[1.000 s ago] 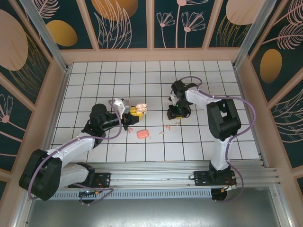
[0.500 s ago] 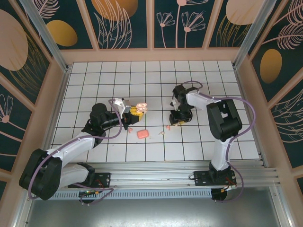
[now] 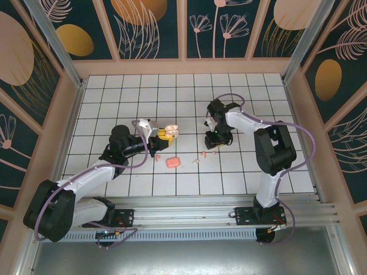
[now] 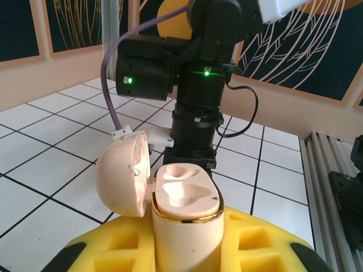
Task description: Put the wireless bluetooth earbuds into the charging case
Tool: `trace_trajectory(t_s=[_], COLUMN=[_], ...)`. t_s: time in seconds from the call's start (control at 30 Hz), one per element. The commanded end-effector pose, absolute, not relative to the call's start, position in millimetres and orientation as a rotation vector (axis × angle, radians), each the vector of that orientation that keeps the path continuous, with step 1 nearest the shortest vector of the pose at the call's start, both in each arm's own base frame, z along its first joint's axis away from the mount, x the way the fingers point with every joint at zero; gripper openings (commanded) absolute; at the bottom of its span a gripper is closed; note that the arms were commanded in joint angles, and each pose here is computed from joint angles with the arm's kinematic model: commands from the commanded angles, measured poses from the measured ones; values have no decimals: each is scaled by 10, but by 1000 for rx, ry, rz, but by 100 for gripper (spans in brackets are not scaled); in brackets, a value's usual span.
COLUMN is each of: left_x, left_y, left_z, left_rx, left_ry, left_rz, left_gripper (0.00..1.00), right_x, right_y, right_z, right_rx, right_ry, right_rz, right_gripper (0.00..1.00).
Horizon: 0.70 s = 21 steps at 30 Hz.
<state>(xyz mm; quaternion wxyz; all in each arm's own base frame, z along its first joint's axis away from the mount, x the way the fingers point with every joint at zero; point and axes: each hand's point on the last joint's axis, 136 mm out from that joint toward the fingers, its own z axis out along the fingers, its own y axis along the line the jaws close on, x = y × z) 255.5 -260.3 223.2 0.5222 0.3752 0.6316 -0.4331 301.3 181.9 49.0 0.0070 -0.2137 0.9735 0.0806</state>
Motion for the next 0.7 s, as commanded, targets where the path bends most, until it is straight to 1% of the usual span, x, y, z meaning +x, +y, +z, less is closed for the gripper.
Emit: trace_trajectory(t_s=[0.0,0.1,0.2,0.33,0.5,0.67], left_x=[2539,2537,2533,2524,2506,2493], left_y=[-2627,-2621,-2619,-2609,-2597,-2596], left_z=[2370,2374,2383,2401,2402,2397], left_rx=[912,911,911,908,911,909], left_ry=[1461,1459,1457,1452,1452,1450], left_rz=[-1046,-1042,-1043,-1036,-1029,-1037], left_gripper=[17,17,17,17,17,17], right_x=[3068,3078,3001,2842,2737,2578], right_y=[1733,1782,1816,1812,1804,1754], right_z=[785,876,926,946,1008,848], right_rx=[-886,-1084,-1332,-1663,-1824,-1970], right_ry=[2908,2776,2624,2342,2055,1905], right_rz=[126,114,98,96,114,97], right_gripper=[44,46,49,48,47,47])
